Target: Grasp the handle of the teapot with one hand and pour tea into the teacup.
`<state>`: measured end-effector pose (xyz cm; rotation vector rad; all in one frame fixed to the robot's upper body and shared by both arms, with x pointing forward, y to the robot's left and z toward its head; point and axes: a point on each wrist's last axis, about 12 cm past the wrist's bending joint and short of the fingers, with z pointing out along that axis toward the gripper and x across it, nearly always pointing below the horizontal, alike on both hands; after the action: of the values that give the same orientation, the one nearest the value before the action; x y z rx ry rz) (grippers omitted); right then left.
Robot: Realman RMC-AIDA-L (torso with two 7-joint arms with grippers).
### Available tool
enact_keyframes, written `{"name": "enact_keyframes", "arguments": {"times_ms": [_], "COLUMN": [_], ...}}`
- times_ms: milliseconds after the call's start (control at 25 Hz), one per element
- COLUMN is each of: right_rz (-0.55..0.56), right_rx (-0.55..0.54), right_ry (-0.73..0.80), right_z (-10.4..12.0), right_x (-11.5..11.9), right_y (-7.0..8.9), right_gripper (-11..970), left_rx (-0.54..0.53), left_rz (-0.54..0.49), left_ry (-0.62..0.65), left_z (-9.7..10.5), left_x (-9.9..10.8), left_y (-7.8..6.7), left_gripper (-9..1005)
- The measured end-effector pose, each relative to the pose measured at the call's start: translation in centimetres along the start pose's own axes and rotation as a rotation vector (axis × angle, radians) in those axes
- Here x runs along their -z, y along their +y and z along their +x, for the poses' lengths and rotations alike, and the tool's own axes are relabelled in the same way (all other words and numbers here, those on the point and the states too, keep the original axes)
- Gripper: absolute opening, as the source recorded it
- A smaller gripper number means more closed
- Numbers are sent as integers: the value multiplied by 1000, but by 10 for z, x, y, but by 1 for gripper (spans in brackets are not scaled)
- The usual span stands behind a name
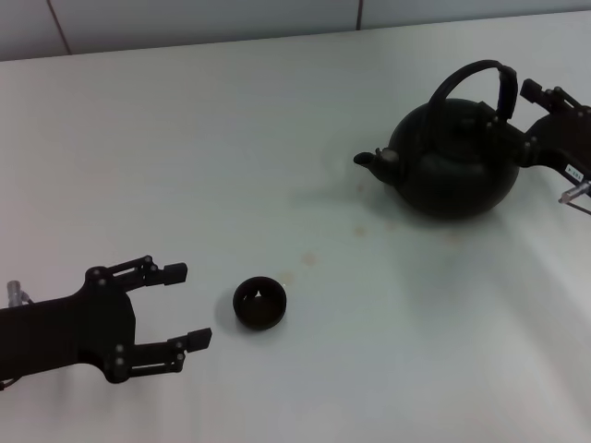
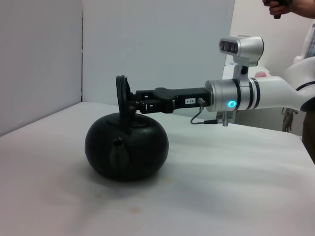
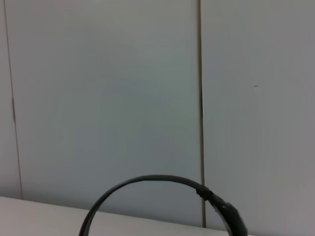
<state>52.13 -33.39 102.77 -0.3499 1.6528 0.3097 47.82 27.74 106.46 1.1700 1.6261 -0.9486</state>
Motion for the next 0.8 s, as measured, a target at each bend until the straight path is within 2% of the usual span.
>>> {"name": "enact_keyframes", "arguments": {"times_ms": [80,320,440,680,720,760,800], "right_rz": [-2,37,20,-128,-169,-266,-266], "right_rx": [1,59,68,44,41,34,34], "right_ry": [-12,-103,-135,-230,-236,-230,-230], "right_z": [0,-1,0,-5,-6,-8,-8], "right_x": [4,26,36,57,60,64,64], "right_y": [0,0,4,23,26,32,32], "right_gripper": [756,756,756,757,757,757,757], "left_rx": [0,4,5,0,0,0,0], "left_rz": [0,1,13,56,60,63,64], "left_ry": [-2,-5,-16,-51,-56,-62,-68], "left_z": [0,0,0,-4,-4,-5,-5], "left_x": [0,-1,0,0,0,0,0], "left_y": [0,0,-3,-8,-9,-9,-10], "left_gripper": [813,813,813,813,813,813,813]}}
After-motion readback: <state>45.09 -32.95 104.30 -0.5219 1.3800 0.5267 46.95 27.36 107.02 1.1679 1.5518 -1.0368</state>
